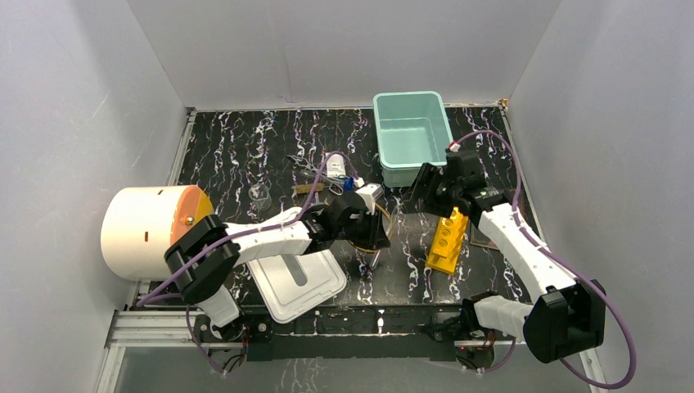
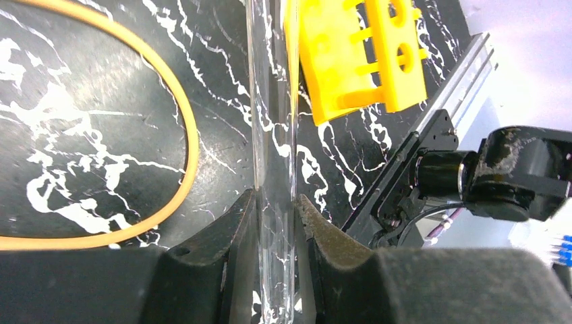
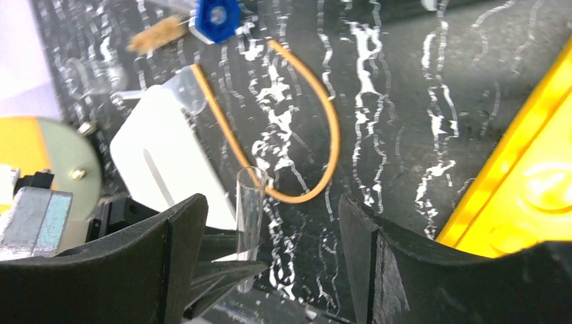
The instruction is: Organize the chemistry lab equipment
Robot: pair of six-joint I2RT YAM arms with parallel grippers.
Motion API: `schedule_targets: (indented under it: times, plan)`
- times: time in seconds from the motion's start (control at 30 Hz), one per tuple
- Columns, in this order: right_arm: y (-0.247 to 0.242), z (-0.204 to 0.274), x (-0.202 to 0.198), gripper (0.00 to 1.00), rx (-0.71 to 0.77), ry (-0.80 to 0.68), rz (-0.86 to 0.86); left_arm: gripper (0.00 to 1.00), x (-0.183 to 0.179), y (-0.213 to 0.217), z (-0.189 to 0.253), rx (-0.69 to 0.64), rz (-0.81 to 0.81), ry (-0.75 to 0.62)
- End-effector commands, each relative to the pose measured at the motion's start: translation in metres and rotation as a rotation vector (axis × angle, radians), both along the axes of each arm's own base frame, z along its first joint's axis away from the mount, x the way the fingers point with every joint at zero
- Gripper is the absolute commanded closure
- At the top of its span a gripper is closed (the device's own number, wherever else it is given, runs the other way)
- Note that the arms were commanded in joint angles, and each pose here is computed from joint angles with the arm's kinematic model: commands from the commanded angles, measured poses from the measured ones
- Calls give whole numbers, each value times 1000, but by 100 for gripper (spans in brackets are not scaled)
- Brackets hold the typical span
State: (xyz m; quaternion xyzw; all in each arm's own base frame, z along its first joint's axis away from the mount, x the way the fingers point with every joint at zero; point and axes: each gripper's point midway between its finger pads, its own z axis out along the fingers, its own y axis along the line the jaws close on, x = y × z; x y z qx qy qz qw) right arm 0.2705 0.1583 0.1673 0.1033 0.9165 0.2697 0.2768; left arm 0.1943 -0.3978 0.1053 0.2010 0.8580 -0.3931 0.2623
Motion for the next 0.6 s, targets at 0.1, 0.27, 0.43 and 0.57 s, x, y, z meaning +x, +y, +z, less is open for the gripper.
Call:
schedule_targets:
  times: [0.1, 0.27, 0.43, 0.57]
  plan:
    - [24, 69, -6, 19, 122, -25, 195, 93, 16, 8, 64, 6, -84, -302]
    - [25, 106, 4, 18, 168, -83, 186, 93, 35, 13, 91, 74, -93, -452]
    - [31, 107, 7, 21, 220, -15, 170, 94, 47, 10, 114, 64, -75, -533]
    - [34, 105, 6, 23, 275, -4, 165, 94, 47, 8, 121, 47, -82, -552]
